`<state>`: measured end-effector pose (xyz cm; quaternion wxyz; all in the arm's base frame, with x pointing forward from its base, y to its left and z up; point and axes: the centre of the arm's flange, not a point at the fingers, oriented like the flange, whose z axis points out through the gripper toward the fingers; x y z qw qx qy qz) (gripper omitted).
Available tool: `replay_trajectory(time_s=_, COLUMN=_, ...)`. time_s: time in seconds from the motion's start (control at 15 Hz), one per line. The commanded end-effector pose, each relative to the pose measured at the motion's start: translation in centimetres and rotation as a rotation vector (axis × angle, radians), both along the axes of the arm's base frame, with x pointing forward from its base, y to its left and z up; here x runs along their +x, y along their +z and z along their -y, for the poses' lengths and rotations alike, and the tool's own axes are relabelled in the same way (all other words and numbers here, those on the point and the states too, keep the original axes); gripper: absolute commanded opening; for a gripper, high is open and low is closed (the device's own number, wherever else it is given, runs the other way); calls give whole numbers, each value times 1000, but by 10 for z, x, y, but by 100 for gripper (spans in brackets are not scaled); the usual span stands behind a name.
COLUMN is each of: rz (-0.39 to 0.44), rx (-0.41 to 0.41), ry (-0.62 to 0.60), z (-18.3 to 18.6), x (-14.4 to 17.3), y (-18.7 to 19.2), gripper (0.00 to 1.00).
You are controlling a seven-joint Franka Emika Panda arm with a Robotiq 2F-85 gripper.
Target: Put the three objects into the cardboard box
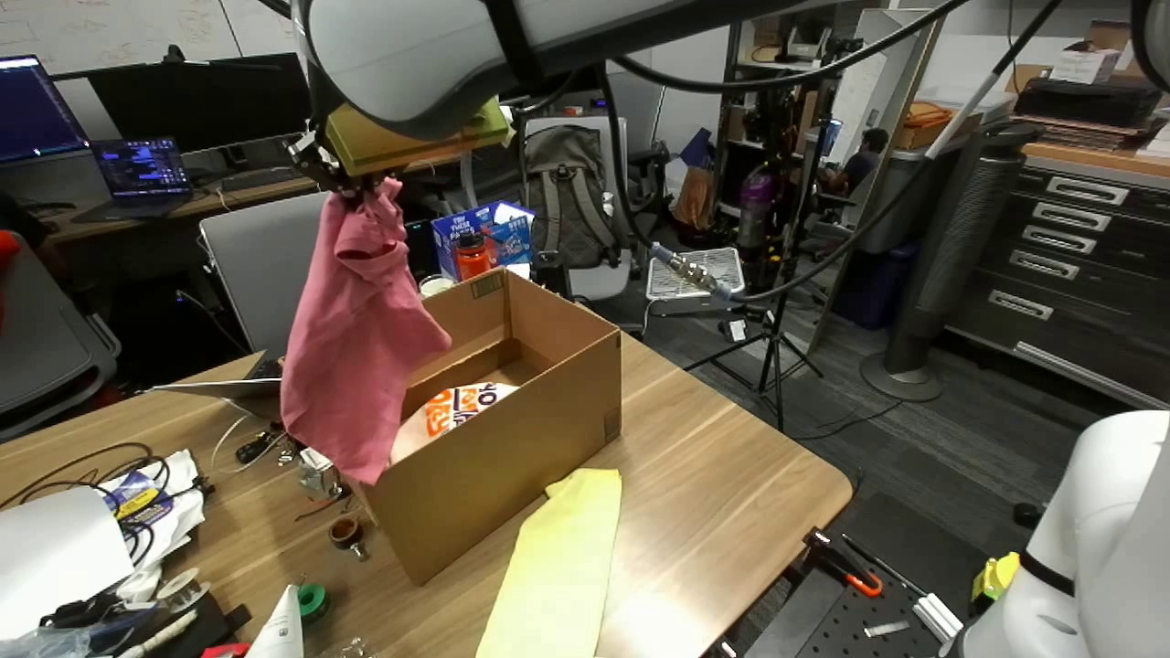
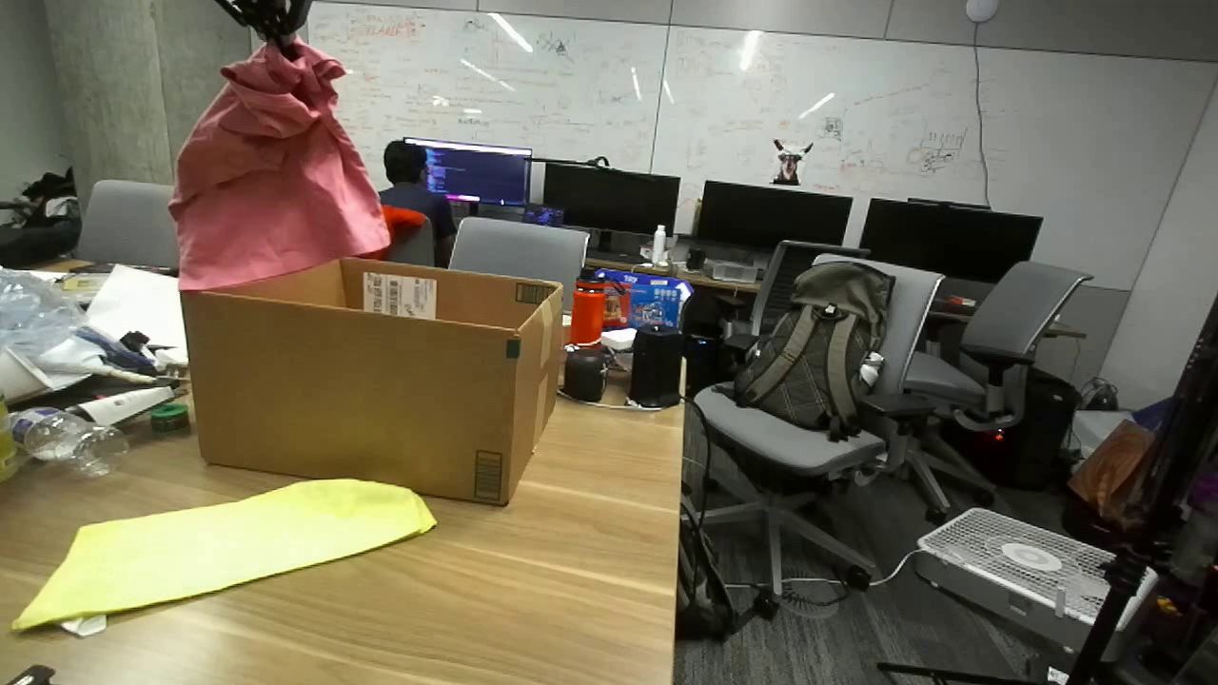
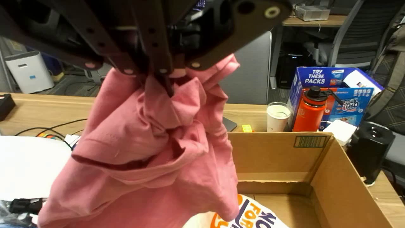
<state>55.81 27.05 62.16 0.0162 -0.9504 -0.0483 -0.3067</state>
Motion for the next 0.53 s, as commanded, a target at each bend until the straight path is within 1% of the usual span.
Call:
replay_trajectory(time_s=0.0, rz=19, rx=-11, ry=-38, z=2, x=3, y=17, gripper=2)
replay_trajectory(time_s=0.13, rz=20, rx=-21, ry=-55, z=6, x=8, y=19, gripper=2)
replay_trajectory(time_s=0.27, rz=2, rx=-46, ry=-78, z=11, x=16, y=19, gripper=2)
replay_trajectory(time_s=0.47, rz=-30, rx=-125, ry=-114, z=22, x=27, y=18, gripper=2)
